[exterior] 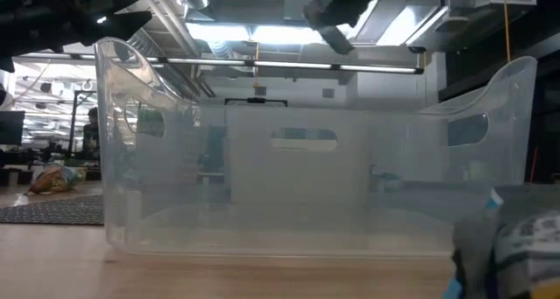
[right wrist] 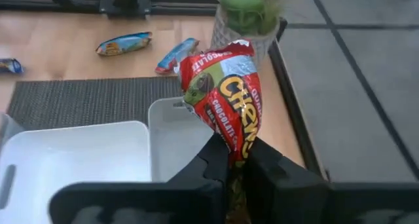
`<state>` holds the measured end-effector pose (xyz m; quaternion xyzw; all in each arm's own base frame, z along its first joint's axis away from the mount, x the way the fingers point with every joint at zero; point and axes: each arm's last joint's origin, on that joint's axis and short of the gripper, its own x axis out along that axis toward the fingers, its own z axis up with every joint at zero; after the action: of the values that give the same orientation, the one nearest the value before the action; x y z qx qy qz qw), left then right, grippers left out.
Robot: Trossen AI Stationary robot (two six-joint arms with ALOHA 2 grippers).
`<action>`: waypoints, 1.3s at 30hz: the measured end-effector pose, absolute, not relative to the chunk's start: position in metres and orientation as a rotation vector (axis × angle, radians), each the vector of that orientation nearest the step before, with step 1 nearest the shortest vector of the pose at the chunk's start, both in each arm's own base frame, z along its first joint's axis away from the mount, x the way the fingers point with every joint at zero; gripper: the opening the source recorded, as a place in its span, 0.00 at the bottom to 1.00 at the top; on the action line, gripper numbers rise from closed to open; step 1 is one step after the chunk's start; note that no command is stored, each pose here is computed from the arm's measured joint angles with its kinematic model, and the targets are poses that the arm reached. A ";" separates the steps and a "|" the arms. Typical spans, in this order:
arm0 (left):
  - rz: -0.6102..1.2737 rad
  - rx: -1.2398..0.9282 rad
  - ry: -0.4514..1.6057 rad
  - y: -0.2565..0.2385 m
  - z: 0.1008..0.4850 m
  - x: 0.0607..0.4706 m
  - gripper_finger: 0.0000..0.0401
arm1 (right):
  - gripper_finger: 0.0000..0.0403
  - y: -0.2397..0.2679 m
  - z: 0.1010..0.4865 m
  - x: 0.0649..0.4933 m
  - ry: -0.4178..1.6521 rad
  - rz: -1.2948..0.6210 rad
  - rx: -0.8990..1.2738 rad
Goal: Pick and place Granola Bars by type
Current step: Put the top right red granola bar into the gray bin
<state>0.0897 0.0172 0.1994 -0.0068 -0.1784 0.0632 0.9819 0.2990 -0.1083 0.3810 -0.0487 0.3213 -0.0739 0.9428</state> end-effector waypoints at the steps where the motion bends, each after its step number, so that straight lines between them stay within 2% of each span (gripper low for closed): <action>1: 0.127 -0.014 -0.359 0.017 0.199 0.090 0.55 | 0.09 -0.111 0.382 0.304 0.656 -0.131 -0.099; 7: 0.127 -0.014 -0.359 0.017 0.199 0.090 0.54 | 0.05 -0.121 0.364 0.327 0.696 -0.030 -0.040; 16: 0.127 -0.014 -0.359 0.017 0.199 0.090 0.54 | 0.08 -0.134 0.277 0.358 0.908 0.005 0.036; 23: 0.127 -0.014 -0.359 0.017 0.199 0.090 0.55 | 0.05 -0.141 0.234 0.378 0.971 0.015 0.062; 28: 0.127 -0.014 -0.359 0.017 0.199 0.090 0.54 | 0.11 -0.142 0.220 0.383 1.007 0.019 0.080; 39: 0.127 -0.014 -0.359 0.017 0.199 0.090 0.54 | 0.11 -0.139 0.220 0.384 1.015 -0.026 0.100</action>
<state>0.0897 0.0172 0.1994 -0.0068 -0.1784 0.0632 0.9819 0.3842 -0.1394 0.2196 0.0478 0.4857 -0.0126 0.8727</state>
